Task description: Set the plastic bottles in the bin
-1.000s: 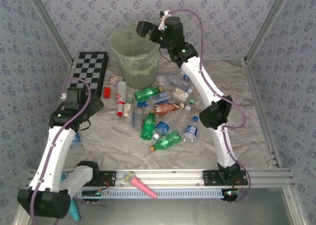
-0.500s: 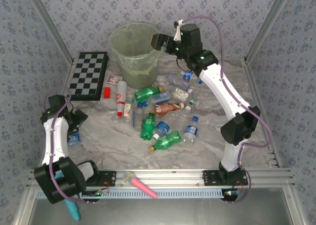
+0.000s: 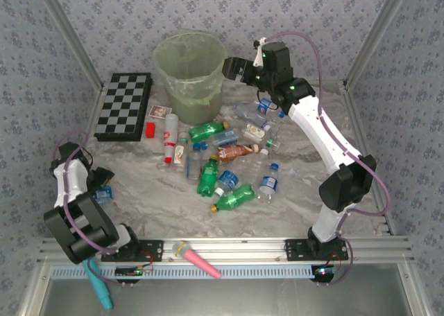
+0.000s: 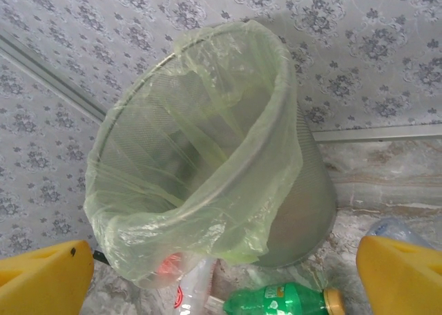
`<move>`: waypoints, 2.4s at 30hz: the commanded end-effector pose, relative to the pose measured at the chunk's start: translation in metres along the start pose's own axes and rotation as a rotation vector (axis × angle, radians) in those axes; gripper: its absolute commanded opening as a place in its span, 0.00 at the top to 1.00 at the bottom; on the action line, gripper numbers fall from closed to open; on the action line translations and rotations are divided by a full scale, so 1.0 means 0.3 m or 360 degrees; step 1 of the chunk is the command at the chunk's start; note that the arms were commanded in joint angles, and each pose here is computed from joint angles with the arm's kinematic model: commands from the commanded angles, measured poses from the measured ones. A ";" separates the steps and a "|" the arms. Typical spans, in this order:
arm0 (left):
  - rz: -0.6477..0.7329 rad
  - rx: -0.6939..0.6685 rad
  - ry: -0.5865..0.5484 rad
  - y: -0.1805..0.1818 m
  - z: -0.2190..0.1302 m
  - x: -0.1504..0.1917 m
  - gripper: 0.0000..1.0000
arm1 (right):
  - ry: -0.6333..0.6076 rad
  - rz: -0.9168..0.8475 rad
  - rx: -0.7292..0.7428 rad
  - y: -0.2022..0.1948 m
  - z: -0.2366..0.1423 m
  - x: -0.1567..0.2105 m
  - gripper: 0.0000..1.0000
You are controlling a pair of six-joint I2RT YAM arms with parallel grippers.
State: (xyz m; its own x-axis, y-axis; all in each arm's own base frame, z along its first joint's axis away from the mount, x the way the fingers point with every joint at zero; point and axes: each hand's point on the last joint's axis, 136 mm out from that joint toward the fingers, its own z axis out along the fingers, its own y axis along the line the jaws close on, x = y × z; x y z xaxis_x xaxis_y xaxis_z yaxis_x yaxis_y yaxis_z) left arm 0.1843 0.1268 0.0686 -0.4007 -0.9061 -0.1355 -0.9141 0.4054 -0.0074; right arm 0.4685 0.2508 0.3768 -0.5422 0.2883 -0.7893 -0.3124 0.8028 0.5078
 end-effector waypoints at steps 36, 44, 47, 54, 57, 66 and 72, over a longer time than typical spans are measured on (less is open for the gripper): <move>0.0206 0.0348 -0.0039 -0.273 -0.128 0.072 0.40 | 0.0012 0.0087 0.0015 -0.026 -0.153 0.054 0.00; 0.0485 0.0752 -0.0264 -0.613 -0.483 0.073 0.39 | -0.0036 0.0090 0.0073 -0.061 -0.227 0.062 0.00; 0.0578 0.0933 -0.0303 -0.744 -0.624 0.087 0.39 | -0.0057 0.0086 0.0099 -0.073 -0.255 0.064 0.00; 0.0726 0.1344 -0.0434 -1.016 -0.957 0.103 0.39 | -0.0084 0.0083 0.0144 -0.093 -0.310 0.071 0.00; 0.0737 0.1506 -0.0489 -1.126 -1.067 0.094 0.38 | -0.0097 0.0082 0.0153 -0.097 -0.329 0.073 0.00; 0.0754 0.1869 -0.0558 -1.433 -1.261 0.107 0.38 | -0.0123 0.0076 0.0181 -0.100 -0.383 0.077 0.00; 0.0597 0.2053 -0.0557 -1.547 -1.285 0.079 0.38 | -0.0136 0.0074 0.0205 -0.108 -0.420 0.087 0.01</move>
State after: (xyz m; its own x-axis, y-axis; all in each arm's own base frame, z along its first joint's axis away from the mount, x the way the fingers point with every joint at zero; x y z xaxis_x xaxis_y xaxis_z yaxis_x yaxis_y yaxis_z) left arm 0.5693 -0.1251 0.4207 -0.4529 -0.6733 -0.5844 -0.0500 0.6737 -0.7373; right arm 0.3738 0.1748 0.3834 -0.4910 0.3606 -0.7930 -0.2063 0.8363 0.5080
